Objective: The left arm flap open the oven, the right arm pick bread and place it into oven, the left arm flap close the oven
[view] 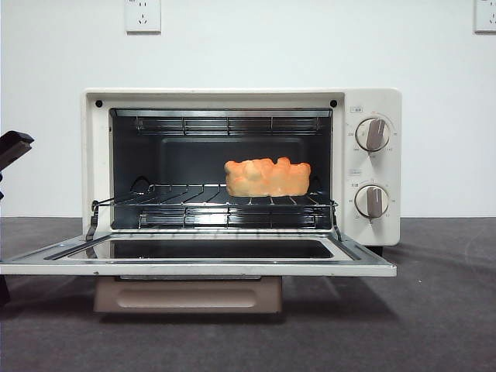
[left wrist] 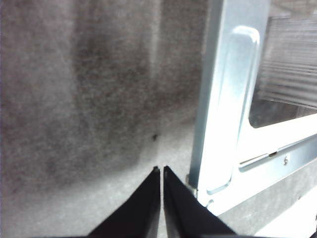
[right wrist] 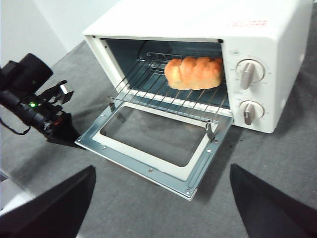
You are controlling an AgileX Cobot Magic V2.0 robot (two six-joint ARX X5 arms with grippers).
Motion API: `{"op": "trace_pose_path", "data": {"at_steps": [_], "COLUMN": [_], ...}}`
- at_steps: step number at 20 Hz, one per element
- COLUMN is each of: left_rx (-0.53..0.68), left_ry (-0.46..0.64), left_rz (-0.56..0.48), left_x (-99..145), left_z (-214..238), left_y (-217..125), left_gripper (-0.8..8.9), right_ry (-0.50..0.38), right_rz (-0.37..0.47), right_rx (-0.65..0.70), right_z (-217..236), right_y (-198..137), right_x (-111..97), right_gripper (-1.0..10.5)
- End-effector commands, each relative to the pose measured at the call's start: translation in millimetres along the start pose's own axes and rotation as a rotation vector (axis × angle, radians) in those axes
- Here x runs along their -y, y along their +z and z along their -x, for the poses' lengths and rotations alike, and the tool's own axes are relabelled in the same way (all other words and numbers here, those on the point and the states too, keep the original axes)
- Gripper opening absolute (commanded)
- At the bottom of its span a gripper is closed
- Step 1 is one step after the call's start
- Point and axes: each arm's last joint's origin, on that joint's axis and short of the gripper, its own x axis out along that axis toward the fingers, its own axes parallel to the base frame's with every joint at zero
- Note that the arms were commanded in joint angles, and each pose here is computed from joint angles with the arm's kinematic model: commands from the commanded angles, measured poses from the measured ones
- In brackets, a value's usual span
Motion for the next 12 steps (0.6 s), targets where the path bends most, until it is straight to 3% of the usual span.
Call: {"op": "trace_pose_path", "data": {"at_steps": [1, 12], "left_rx": [-0.011, 0.018], "left_ry": [-0.047, -0.238], "left_rz": [-0.002, -0.040], "left_x": [1.4, 11.8], "left_z": [-1.9, 8.7], "left_y": [2.1, 3.1], "left_gripper": [0.15, 0.15], "right_ry": [0.005, 0.020], "right_rz": [-0.009, -0.024], "right_rx": [0.023, 0.071], "right_z": [3.3, 3.5], "right_y": [4.1, 8.6], "right_x": [-1.7, -3.4], "right_gripper": [4.3, 4.3]}}
